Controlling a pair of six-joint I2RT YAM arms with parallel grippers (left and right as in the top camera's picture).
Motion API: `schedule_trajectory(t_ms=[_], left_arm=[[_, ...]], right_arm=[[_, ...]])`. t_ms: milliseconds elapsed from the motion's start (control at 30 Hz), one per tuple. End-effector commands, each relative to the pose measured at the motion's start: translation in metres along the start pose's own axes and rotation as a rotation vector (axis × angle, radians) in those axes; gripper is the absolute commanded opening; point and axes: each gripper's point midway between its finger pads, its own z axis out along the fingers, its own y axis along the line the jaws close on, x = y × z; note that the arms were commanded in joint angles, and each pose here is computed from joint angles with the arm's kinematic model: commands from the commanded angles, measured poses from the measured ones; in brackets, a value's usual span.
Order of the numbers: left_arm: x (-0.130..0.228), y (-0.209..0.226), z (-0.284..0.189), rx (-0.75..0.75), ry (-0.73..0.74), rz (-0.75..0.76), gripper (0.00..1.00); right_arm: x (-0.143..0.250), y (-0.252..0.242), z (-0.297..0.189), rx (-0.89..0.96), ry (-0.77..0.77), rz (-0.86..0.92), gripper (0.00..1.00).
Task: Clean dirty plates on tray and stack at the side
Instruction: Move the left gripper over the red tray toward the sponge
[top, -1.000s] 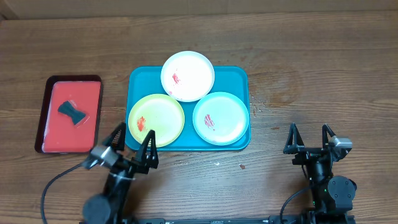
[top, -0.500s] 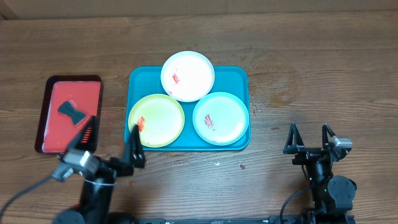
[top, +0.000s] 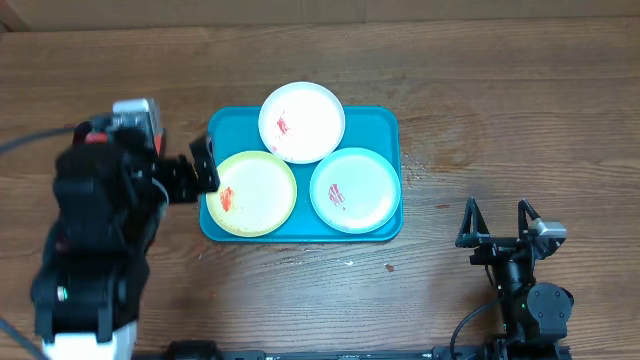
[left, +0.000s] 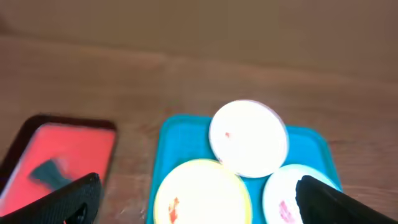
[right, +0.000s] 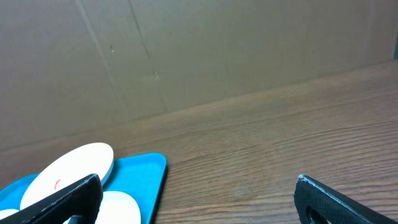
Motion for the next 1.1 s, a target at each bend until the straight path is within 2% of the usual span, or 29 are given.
schedule_trajectory(t_ms=[0,233,333,433,500,667,1067], left_arm=[[-0.02,0.034,0.009,-0.148,0.041,-0.065,1.0],[0.0,0.114,0.054,-0.344,0.209,-0.263,1.0],[0.013,0.147,0.068,-0.419,0.244,-0.402,1.0],[0.023,0.17,0.085,-0.46,0.272,-0.468,1.0],[0.034,0.178,0.096,-0.482,0.313,-0.475,1.0],[0.059,0.229,0.117,-0.738,0.363,-0.464,1.0],[0.13,0.26,0.195,-0.784,0.536,-0.458,1.0]], right_arm=[[0.001,-0.001,0.0,0.005,-0.009,-0.008,1.0],[0.001,-0.001,0.0,0.005,-0.008,-0.008,1.0],[0.001,-0.001,0.0,0.005,-0.009,-0.008,1.0],[0.001,-0.001,0.0,0.005,-0.009,-0.008,1.0],[0.001,-0.001,0.0,0.005,-0.009,-0.008,1.0],[0.001,-0.001,0.0,0.005,-0.009,-0.008,1.0],[0.001,-0.001,0.0,0.005,-0.009,-0.008,1.0]])
